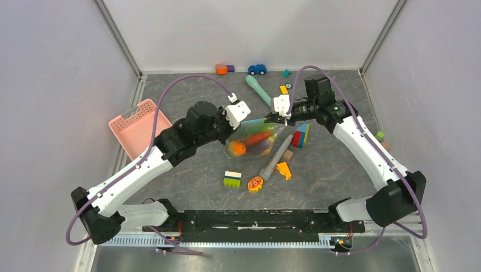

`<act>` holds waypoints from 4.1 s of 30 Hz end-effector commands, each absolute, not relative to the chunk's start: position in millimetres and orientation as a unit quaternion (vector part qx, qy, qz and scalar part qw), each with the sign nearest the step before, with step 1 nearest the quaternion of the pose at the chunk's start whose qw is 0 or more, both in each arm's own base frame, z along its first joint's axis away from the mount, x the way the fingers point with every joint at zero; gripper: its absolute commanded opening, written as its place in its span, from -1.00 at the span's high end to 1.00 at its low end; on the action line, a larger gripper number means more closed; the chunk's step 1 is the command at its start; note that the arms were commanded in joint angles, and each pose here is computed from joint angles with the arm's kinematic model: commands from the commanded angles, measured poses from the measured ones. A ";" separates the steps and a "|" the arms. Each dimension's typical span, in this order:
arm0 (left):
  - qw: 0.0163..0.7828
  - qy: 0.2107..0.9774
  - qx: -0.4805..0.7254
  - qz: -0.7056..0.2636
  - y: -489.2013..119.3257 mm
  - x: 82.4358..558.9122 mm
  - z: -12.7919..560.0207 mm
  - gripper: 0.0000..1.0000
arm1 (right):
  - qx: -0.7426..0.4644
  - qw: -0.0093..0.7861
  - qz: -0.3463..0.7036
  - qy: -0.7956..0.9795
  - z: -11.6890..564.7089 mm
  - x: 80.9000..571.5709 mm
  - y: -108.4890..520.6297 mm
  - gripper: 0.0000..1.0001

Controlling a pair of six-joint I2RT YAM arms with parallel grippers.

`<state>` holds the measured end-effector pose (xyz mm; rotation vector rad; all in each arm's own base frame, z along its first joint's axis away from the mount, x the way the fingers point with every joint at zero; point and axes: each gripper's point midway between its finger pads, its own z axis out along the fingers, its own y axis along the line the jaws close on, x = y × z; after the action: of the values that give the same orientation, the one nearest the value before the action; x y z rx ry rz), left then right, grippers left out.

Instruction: Place the food in the zip-top bag and seal the zipper

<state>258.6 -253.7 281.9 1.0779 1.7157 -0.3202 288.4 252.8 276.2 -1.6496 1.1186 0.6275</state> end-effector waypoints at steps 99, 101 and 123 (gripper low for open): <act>0.641 0.764 -0.062 -0.027 -94.4 272.8 323.8 -0.99 | -0.324 0.579 0.102 0.741 261.2 486.2 254.6 -0.96; 0.638 0.766 -0.078 -0.024 -91.5 272.8 320.0 -0.99 | -0.284 0.592 0.084 0.749 276.2 484.7 235.2 -0.96; 0.516 0.830 -0.193 -0.088 -60.4 303.5 231.9 -0.99 | 0.248 0.599 -0.087 0.757 208.8 313.7 -112.5 -0.96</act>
<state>305.9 -52.2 235.3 -0.4310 1.9882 -0.1256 337.9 -93.5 190.2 0.4645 1.8913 -0.0809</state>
